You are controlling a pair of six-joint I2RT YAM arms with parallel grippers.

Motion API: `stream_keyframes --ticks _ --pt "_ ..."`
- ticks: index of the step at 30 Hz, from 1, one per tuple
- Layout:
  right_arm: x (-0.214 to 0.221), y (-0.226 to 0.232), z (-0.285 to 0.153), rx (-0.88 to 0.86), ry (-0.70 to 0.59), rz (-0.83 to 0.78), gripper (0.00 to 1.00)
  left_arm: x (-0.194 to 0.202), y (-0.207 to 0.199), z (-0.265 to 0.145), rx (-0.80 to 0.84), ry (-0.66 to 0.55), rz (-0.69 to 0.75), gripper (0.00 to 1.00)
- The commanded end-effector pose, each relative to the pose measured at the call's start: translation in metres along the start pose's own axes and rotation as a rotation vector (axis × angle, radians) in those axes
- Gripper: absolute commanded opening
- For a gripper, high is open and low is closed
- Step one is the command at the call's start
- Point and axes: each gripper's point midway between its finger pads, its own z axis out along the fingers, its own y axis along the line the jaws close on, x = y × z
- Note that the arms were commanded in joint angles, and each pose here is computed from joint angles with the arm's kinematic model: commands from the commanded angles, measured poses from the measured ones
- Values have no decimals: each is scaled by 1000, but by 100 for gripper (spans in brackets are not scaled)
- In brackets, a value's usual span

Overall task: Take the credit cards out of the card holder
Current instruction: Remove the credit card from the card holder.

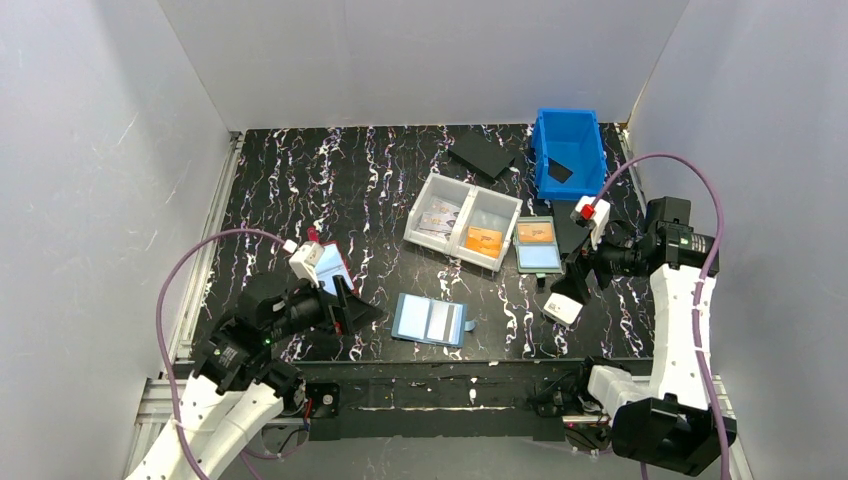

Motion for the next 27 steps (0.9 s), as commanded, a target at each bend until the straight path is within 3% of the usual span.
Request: stream_keyframes --ticks 1,5,9,13,17,27 --pt "-13 15 -11 13 -42 -21 100 -2 -19 -20 36 57 105 98" --pt "-13 13 -17 76 -35 -82 100 -15 -34 -30 67 28 171 98" --pt "-16 19 -11 45 -79 -38 100 -30 -48 -23 132 -24 184 98" --pt "-33 19 -4 3 -190 -22 100 -31 -55 9 252 -41 34 98" --pt "-44 6 2 -11 -237 36 100 -24 -55 29 271 56 -34 98" --pt "-45 -11 30 -81 -160 83 100 14 11 53 -280 180 167 97"
